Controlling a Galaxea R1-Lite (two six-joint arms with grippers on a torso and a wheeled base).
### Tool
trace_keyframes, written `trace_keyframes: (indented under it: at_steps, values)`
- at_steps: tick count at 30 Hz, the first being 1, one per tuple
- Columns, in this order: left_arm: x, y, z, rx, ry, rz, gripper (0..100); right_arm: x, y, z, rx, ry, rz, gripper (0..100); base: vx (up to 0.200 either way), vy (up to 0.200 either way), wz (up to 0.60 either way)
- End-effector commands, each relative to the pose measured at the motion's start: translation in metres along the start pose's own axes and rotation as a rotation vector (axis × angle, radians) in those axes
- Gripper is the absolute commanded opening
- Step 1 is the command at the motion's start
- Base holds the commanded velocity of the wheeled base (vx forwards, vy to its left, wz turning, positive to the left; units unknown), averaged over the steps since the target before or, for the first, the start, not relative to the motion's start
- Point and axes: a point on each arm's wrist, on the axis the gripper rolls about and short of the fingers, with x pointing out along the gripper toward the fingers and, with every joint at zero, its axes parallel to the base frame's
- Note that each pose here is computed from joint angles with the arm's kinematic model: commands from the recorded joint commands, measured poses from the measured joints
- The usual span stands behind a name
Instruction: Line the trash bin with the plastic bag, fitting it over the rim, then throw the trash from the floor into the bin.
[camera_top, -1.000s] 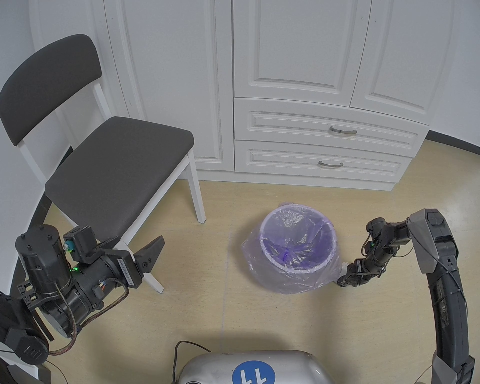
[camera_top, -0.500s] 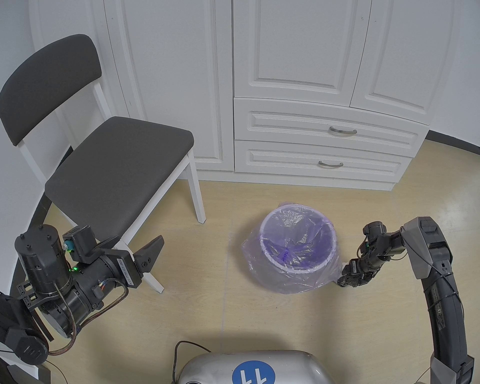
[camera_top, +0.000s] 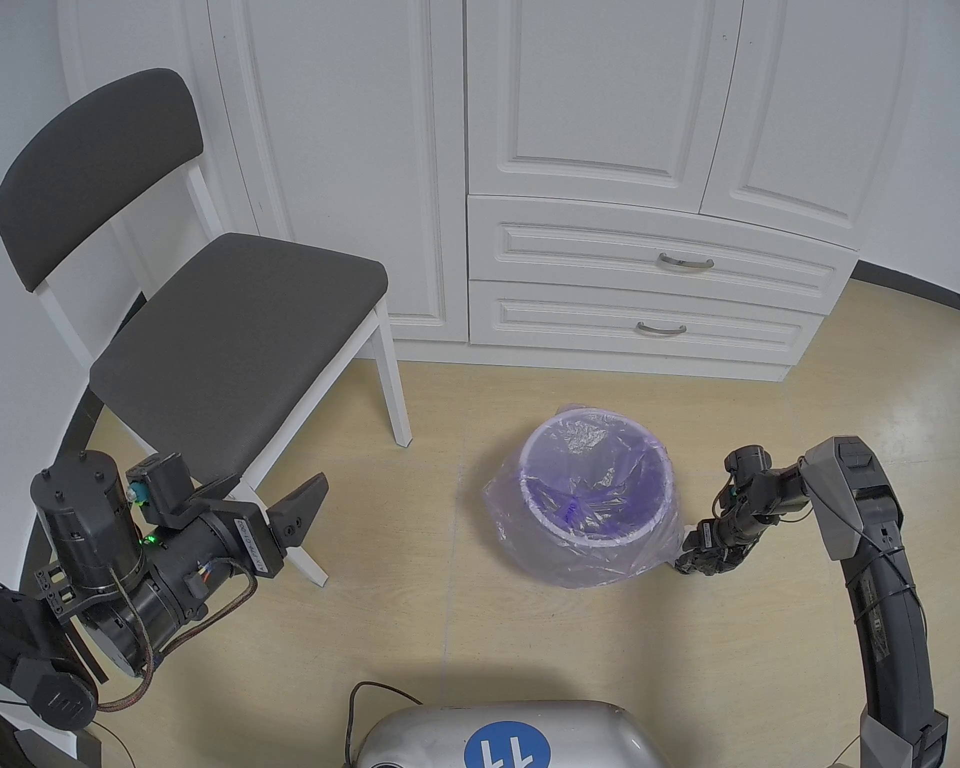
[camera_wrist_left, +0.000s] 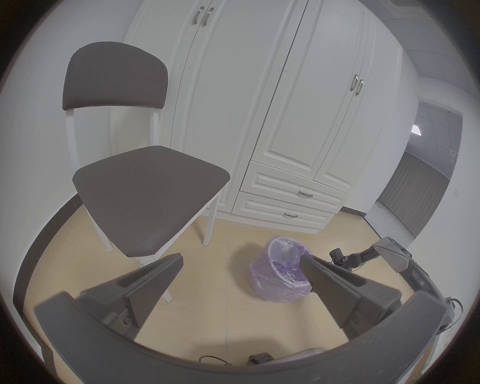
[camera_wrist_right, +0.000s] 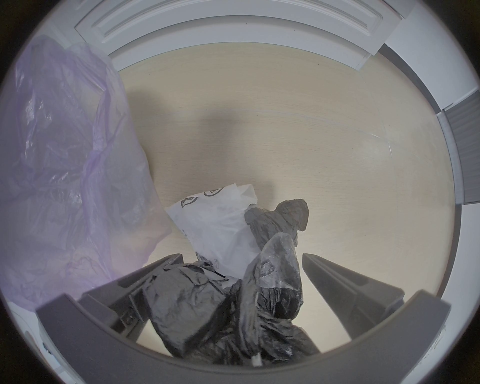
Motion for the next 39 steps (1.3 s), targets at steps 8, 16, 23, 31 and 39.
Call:
trace_keyframes:
  at_steps: [8, 16, 23, 31, 39]
  values:
    - [0.001, 0.001, -0.003, 0.004, 0.014, 0.005, 100, 0.0, 0.0, 0.0, -0.001, -0.003, -0.012, 100, 0.0, 0.0, 0.0]
    - [0.001, 0.001, -0.003, 0.004, 0.014, 0.005, 100, -0.001, -0.002, 0.002, 0.003, -0.014, -0.016, 0, 0.0, 0.0, 0.0]
    - [-0.002, 0.001, -0.001, 0.009, 0.004, 0.003, 100, -0.021, -0.022, 0.009, 0.043, -0.027, -0.069, 0, 0.0, 0.0, 0.0]
    - [-0.006, -0.001, 0.003, 0.007, -0.021, -0.01, 100, -0.157, -0.087, 0.03, 0.005, -0.098, -0.277, 0, 0.0, 0.0, 0.0]
    - [-0.014, -0.001, 0.012, 0.002, -0.064, -0.022, 100, -0.237, -0.076, 0.026, -0.021, -0.325, -0.537, 0, 0.0, 0.0, 0.0]
